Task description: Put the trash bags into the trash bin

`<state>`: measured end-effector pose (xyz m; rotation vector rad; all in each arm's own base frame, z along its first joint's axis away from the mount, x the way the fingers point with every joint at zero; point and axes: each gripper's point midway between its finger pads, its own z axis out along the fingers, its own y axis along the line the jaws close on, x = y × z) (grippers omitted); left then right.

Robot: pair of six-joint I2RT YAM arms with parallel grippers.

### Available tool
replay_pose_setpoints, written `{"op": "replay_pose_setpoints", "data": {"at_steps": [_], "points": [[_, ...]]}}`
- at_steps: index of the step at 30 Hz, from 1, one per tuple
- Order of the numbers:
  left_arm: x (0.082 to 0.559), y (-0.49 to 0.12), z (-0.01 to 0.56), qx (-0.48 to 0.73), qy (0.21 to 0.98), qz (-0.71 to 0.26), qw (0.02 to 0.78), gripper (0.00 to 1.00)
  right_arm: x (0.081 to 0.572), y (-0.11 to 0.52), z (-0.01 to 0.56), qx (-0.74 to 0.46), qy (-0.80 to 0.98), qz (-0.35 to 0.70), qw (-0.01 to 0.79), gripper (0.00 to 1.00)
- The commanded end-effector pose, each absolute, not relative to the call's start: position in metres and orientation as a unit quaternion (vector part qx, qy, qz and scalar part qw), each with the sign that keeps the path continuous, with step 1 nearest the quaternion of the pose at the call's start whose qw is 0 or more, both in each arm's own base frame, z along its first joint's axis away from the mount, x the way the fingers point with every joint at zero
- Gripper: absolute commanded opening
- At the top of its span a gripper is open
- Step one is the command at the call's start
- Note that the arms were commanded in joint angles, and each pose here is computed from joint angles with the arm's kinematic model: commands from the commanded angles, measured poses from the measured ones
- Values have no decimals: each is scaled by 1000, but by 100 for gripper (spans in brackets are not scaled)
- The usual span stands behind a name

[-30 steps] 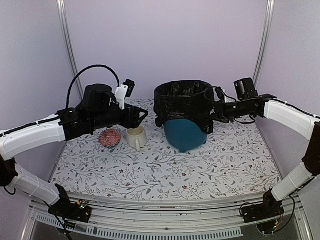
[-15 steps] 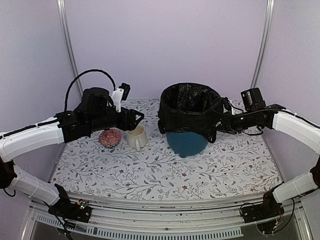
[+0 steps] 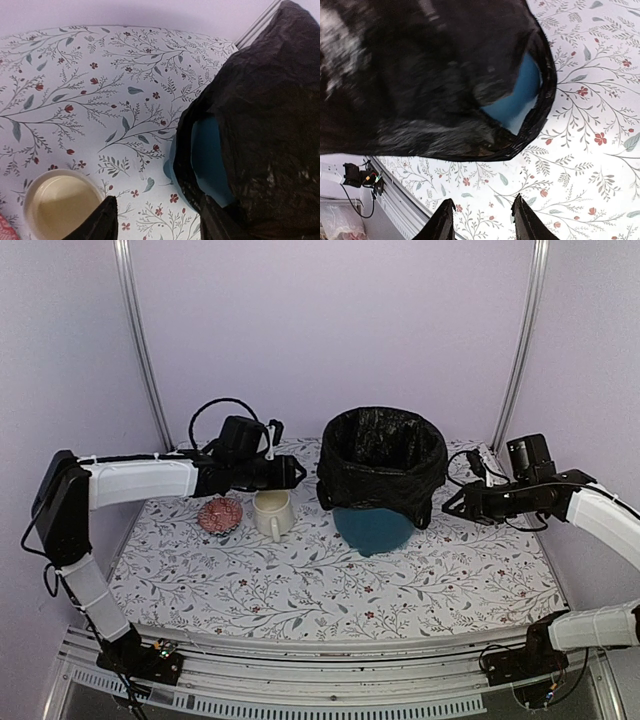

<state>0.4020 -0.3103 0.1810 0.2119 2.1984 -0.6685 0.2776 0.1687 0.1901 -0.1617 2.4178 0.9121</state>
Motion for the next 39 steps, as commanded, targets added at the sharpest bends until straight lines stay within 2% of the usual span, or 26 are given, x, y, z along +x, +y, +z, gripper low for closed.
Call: {"op": "replay_pose_setpoints", "data": {"at_steps": [1,4,12,23,26,30,35,39], "points": [[426,-331,180,43,860,-331,386,53,309,154,170,10,905,329,272,40],[431,-346,166,40,863,-348,362,51,332,158,161,33,900,338,272,39],[415,-386,111,63,880,-360,304,46,366,179,113,50,903,369,213,39],[379,-392,75,57,900,-347,258,44,376,182,70,41,918,354,172,39],[384,-381,90,54,897,-335,284,44,375,179,78,41,917,353,180,38],[397,-352,140,17,880,-338,334,48,373,154,93,80,920,334,187,38],[396,-323,183,-7,845,-378,379,53,373,126,153,104,899,343,251,39],[392,-299,195,-26,840,-381,385,54,375,111,191,100,899,319,284,40]]}}
